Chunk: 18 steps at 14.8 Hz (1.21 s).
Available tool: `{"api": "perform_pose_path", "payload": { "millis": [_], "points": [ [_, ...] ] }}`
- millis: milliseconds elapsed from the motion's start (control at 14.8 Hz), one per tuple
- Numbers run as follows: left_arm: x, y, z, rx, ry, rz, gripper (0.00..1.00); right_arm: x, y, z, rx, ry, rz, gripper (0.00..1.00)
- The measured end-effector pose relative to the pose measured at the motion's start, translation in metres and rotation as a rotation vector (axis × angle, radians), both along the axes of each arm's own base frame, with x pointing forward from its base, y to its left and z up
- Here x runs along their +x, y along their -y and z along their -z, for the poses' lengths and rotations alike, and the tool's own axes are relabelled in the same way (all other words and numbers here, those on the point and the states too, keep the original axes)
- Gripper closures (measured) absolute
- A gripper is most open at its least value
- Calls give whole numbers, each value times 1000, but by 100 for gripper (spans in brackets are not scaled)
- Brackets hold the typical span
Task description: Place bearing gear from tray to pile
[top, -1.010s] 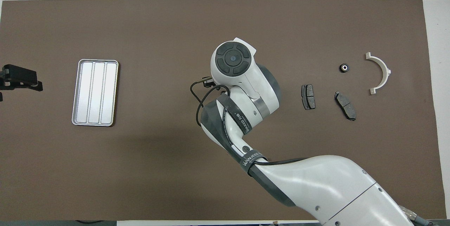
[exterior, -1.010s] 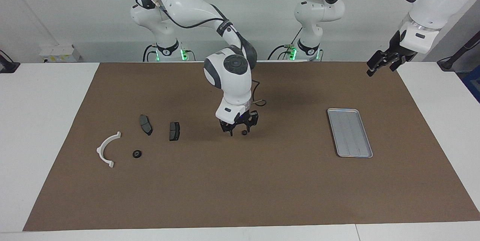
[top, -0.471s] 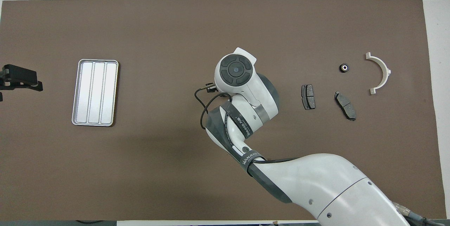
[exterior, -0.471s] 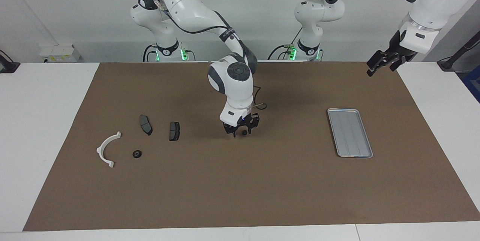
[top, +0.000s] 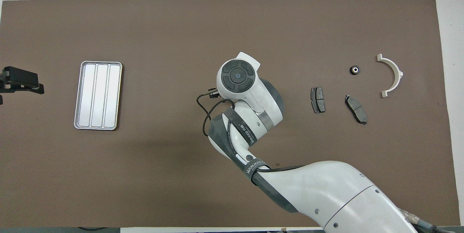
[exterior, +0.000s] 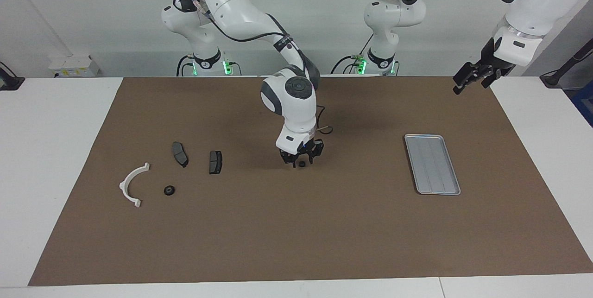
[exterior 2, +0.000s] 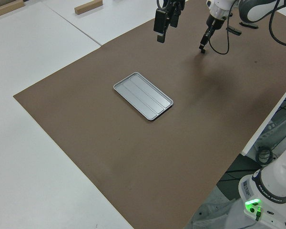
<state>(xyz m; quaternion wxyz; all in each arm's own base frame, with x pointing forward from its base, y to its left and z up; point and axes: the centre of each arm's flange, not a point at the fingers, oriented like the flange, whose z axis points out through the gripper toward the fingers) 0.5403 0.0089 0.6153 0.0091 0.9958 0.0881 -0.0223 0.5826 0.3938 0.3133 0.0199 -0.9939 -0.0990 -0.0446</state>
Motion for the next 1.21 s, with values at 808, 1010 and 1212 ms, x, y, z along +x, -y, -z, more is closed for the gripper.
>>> {"api": "perform_pose_path", "payload": {
  "millis": [808,1010,1212],
  "points": [
    [0,0,0,0,0,0,0,-3,1,8,-6,-9,-1,40],
    [0,0,0,0,0,0,0,-4,2,12,-2,-4,-1,40],
    [0,0,0,0,0,0,0,-5,2,13,-2,-5,-1,39]
  ]
}}
